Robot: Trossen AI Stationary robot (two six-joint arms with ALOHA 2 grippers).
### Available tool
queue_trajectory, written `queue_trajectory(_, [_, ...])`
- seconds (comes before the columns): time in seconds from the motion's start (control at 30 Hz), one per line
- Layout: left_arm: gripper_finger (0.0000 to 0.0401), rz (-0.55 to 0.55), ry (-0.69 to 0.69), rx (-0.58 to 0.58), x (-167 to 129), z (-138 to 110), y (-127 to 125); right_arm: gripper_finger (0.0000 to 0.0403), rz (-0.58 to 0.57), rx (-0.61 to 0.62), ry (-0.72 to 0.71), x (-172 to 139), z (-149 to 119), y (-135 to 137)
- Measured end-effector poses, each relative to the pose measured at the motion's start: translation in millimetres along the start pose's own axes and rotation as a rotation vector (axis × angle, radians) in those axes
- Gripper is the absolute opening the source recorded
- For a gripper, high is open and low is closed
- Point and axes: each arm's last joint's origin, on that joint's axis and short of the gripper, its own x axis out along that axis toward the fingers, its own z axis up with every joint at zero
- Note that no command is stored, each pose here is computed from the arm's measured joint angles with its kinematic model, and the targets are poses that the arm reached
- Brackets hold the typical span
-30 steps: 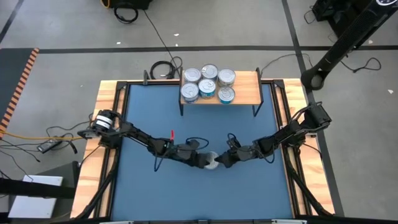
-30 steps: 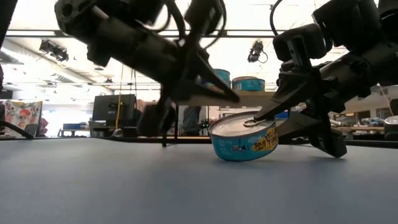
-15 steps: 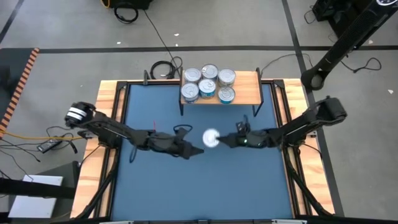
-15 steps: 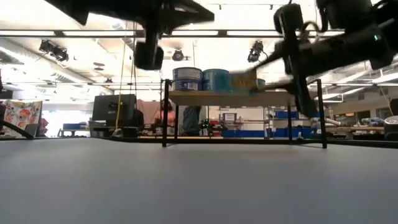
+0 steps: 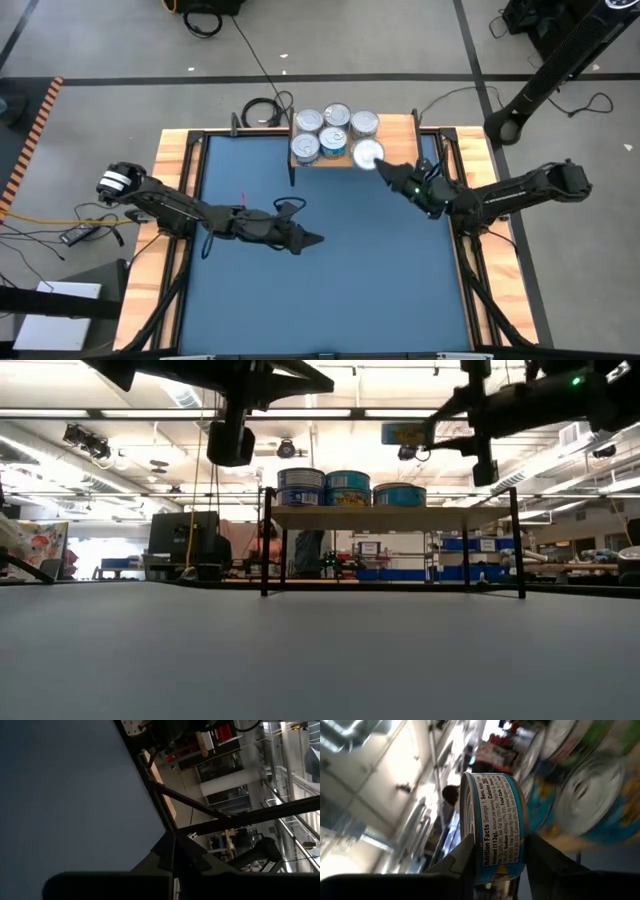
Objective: Stack canned seafood by type on shelf
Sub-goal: Stack the yellow blue tuna can on top of the yellow blue tuna can on the shelf
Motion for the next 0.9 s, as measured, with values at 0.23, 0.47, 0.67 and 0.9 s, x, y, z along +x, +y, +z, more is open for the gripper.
queue_trajectory(0.23, [0.0012,0.036,0.011,-0.002,0,-1,4,0.0125,-0.091,0.107,-0.048,10,12,-13])
queue_trajectory(0.47, [0.0012,0.039,0.013,-0.003,0,-1,4,0.0125,-0.104,0.14,-0.095,19,22,-10])
queue_trajectory(0.67, [0.0012,0.038,0.013,-0.004,0,-1,4,0.0125,-0.194,0.143,-0.067,28,26,-6])
queue_trajectory(0.9, [0.0012,0.041,0.003,-0.003,0,0,4,0.0125,-0.23,0.15,-0.081,32,30,-5])
